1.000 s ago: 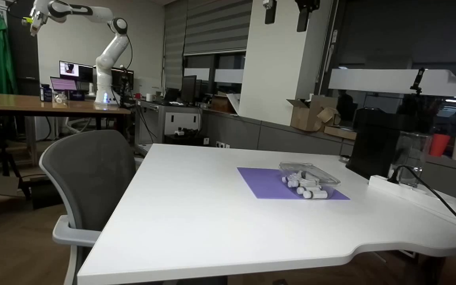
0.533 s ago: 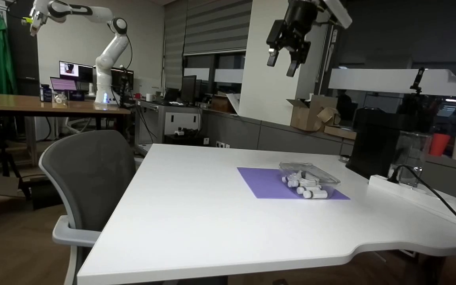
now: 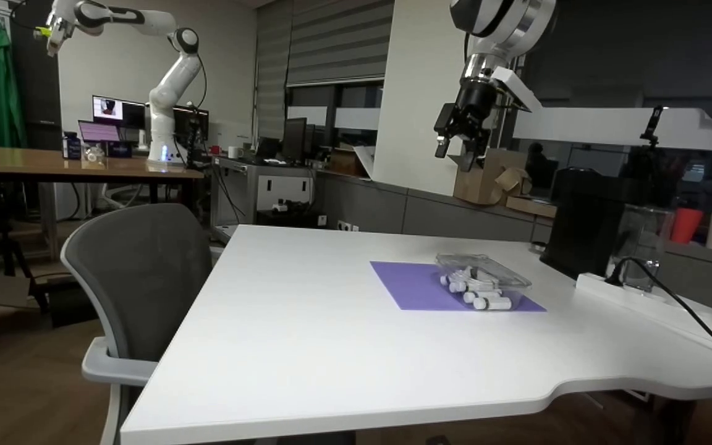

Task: Open the clear container

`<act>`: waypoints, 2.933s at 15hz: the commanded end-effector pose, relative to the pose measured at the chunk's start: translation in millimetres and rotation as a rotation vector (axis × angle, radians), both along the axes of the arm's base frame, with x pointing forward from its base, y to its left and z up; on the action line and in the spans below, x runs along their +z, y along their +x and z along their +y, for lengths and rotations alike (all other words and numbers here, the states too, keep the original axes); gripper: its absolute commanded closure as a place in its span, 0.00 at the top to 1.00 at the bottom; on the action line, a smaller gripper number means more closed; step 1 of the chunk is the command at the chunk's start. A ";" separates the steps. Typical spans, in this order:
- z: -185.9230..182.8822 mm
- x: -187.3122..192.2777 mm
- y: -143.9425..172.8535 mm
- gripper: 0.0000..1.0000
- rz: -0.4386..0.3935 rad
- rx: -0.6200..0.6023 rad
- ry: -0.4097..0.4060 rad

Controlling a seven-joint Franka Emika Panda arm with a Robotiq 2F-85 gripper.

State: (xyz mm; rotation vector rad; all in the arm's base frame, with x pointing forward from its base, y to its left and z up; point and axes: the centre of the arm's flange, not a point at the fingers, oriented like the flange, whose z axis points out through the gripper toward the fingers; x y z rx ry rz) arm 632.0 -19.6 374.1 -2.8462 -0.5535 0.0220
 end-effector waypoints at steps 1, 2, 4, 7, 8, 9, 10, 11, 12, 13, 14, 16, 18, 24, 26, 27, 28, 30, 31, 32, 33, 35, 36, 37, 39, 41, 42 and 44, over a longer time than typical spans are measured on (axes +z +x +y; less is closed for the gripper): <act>1.3 -1.0 2.4 1.00 0.002 -0.001 -0.003; 3.4 0.4 3.3 1.00 0.004 -0.002 -0.006; 6.2 4.4 4.0 1.00 0.004 -0.001 -0.008; 6.2 5.3 4.2 1.00 0.003 -0.001 -0.008; -0.8 7.2 6.0 1.00 0.001 0.007 -0.016; -8.5 8.9 8.5 1.00 -0.007 0.010 -0.018; -21.4 11.1 12.7 1.00 -0.022 0.015 -0.020; -35.4 13.2 17.1 1.00 -0.027 0.008 -0.025; -56.9 15.1 23.7 1.00 -0.028 -0.004 -0.021; -79.8 15.4 30.4 1.00 -0.027 -0.028 -0.019; -100.2 16.2 35.1 1.00 -0.030 -0.038 -0.009; -147.4 10.5 45.7 1.00 -0.035 -0.063 0.011; -188.5 -2.1 55.4 1.00 -0.054 -0.070 0.028; -250.5 -56.5 85.1 1.00 -0.004 -0.057 0.260; -252.0 -75.6 88.8 1.00 0.038 -0.061 0.322; -251.2 -83.7 89.3 1.00 0.055 -0.058 0.341; -249.9 -94.0 89.8 1.00 0.078 -0.063 0.353; -236.4 -100.5 54.6 1.00 0.078 -0.065 0.326; -236.2 -108.4 57.0 1.00 0.095 -0.080 0.330; -235.9 -113.9 58.8 1.00 0.103 -0.088 0.332; -235.9 -116.5 60.1 1.00 0.106 -0.092 0.333; -236.3 -115.2 61.3 1.00 0.106 -0.096 0.332; -236.4 -113.5 61.8 1.00 0.105 -0.096 0.332; -236.5 -112.2 62.1 1.00 0.104 -0.096 0.332; -236.3 -111.5 62.0 1.00 0.106 -0.095 0.333; -236.3 -111.5 61.9 1.00 0.107 -0.095 0.333; -237.2 -113.3 62.5 1.00 0.115 -0.078 0.340; -238.3 -121.0 65.1 1.00 0.086 -0.023 0.365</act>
